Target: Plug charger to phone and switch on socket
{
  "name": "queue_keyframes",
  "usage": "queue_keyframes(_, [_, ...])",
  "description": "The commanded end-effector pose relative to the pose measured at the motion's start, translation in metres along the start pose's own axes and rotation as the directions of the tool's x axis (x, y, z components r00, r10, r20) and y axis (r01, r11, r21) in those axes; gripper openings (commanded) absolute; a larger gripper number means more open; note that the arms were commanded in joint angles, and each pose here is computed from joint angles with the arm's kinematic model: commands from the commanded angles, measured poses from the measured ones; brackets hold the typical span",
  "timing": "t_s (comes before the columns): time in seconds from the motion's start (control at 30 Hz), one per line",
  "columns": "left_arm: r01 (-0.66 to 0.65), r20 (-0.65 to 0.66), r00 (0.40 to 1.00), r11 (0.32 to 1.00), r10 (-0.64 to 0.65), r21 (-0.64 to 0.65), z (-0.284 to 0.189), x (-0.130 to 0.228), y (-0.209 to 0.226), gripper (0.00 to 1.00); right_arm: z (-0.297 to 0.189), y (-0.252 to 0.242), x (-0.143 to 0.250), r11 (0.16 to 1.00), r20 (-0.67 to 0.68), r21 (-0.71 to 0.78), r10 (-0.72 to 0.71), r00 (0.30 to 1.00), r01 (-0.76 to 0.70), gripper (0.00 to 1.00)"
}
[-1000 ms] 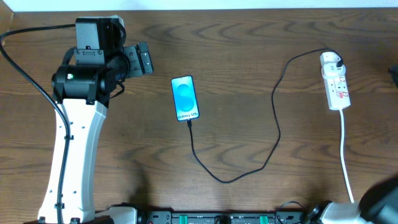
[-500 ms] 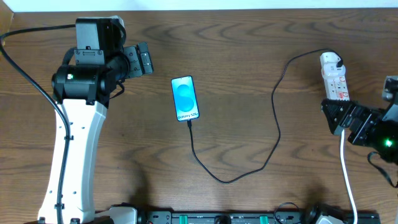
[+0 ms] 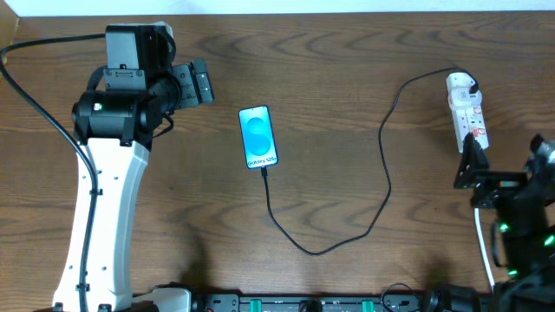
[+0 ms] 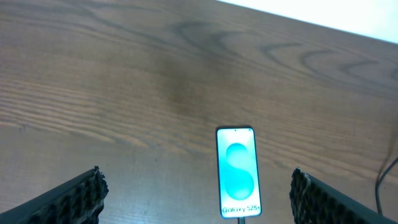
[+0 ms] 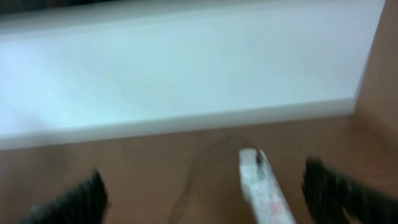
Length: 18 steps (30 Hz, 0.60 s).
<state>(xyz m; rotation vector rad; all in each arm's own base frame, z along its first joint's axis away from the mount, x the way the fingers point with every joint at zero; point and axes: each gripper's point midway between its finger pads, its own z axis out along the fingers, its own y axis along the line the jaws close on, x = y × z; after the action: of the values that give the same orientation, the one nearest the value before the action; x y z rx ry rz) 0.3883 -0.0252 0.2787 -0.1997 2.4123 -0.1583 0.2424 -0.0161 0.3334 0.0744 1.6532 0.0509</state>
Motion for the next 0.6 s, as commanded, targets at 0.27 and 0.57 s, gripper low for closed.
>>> queue_keyframes(0.27, [0.012, 0.006, 1.000, 1.000, -0.012, -0.010, -0.003, 0.000, 0.003, 0.95, 0.011, -0.003, 0.122, 0.998, 0.128, -0.006, -0.055, 0.990, 0.056, 0.99])
queue_keyframes(0.57, [0.012, 0.006, 1.000, 1.000, -0.012, -0.010, -0.003, 0.000, 0.003, 0.95, 0.018, -0.005, 0.163, 0.997, 0.061, -0.008, -0.074, 0.995, 0.075, 0.99])
